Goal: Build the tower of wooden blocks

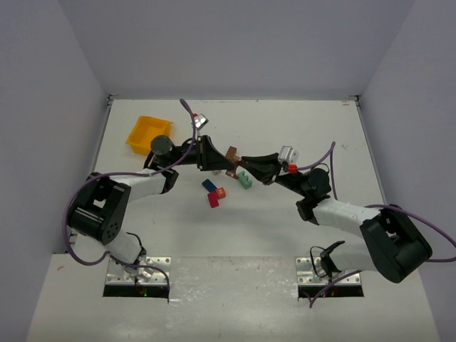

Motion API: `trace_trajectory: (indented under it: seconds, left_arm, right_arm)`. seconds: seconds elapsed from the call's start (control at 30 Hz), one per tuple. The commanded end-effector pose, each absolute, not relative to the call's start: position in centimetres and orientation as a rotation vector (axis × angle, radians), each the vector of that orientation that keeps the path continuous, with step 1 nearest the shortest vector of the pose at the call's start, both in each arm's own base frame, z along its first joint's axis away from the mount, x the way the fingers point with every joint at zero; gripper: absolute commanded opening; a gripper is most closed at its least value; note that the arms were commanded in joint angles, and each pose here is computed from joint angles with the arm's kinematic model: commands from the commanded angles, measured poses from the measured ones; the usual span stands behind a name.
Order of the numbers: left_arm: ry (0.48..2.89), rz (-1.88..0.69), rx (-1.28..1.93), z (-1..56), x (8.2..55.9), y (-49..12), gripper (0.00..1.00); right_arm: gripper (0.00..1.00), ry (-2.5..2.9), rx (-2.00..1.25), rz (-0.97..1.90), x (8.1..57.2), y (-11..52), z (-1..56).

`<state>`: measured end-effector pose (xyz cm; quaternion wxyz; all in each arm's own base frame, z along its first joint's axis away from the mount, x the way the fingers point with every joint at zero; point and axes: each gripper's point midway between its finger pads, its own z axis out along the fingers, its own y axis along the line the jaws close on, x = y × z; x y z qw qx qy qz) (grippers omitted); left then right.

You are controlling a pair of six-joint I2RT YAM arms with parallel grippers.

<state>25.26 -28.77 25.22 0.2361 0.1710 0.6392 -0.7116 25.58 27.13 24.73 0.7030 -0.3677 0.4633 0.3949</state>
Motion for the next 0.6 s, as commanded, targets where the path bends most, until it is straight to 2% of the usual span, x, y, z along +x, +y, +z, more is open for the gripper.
trace_trajectory:
  seconds: [0.0,0.03,0.07,0.27,0.4,0.47,0.57]
  left_arm:
    - [1.629,-1.948,0.615,27.3,23.6,-29.1,0.15]
    - [1.628,-1.948,0.614,27.4,23.6,-29.1,0.06]
    - [1.628,-1.947,0.612,27.4,23.6,-29.1,0.02]
    - [1.594,-1.933,0.588,27.8,23.6,-28.9,0.00]
    - [1.565,-1.911,0.579,28.2,23.6,-28.8,0.00]
    - [1.565,-1.886,0.561,28.1,24.0,-28.8,0.00]
    - [1.599,-1.847,0.527,27.7,24.8,-29.0,0.00]
  right_arm:
    - [0.01,0.710,-0.774,0.804,24.5,26.5,31.5]
    - [0.01,0.715,-0.772,0.801,24.7,26.5,31.4]
    - [0.02,0.720,-0.774,0.799,24.8,26.6,31.3]
    - [0.07,0.758,-0.772,0.772,25.4,26.5,30.6]
    - [0.26,0.803,-0.761,0.768,25.7,26.3,30.0]
    - [0.45,0.826,-0.760,0.771,25.8,26.3,30.0]
    - [0.49,0.889,-0.728,0.775,26.4,26.1,29.8]
